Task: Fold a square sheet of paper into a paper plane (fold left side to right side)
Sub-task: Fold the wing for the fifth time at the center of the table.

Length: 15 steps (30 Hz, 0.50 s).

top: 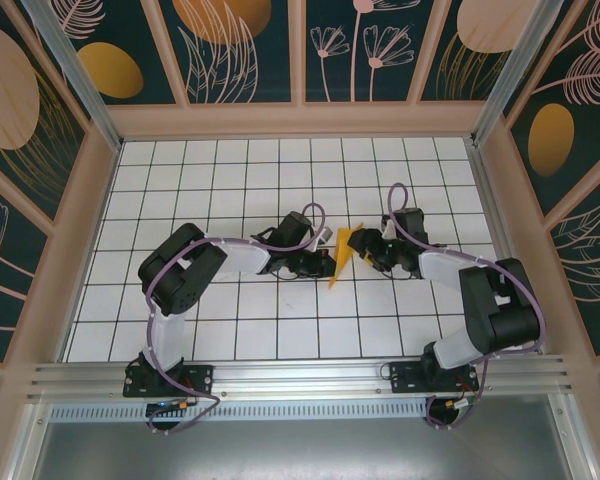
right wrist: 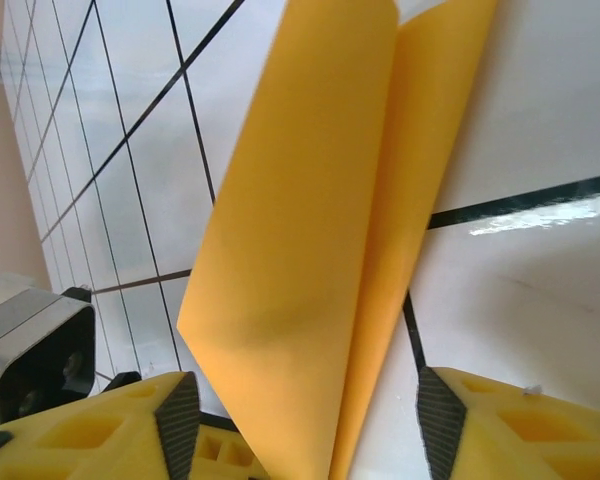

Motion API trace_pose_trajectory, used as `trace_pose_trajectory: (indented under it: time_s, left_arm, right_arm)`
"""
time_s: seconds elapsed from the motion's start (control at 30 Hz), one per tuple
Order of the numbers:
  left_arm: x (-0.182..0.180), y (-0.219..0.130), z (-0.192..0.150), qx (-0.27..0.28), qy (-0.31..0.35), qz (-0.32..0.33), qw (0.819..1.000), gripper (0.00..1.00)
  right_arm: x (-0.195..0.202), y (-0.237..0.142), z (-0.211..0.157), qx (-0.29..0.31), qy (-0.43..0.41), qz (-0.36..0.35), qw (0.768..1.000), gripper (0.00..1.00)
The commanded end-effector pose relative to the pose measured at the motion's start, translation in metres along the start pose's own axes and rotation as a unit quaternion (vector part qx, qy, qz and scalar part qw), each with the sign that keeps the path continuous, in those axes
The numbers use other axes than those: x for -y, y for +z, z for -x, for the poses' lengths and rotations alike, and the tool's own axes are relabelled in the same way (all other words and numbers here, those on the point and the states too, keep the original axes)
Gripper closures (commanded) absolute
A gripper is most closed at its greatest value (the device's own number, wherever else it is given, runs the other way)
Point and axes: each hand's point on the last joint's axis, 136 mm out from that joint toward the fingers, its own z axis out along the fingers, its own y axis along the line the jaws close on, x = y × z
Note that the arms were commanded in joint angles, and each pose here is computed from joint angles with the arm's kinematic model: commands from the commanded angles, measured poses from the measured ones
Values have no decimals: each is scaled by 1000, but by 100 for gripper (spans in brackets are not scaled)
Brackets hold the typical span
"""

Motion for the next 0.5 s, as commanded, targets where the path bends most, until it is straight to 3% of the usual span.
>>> trace_pose_trajectory:
  time_s: [0.0,0.17,0.47]
  left_arm:
    - [-4,4,-3,-7,-15,-17,1000,100]
    - [0,5,-2,-6,-25,-40,999,100]
    - [1,5,0,-2,-32,-53,998,100]
  right_arm:
    - [-10,-11,5,14,-16,28,999,34]
    - [6,-5,2,7,-6,9,1000,41]
    - [-1,6,11,1,-9,24,1000,48]
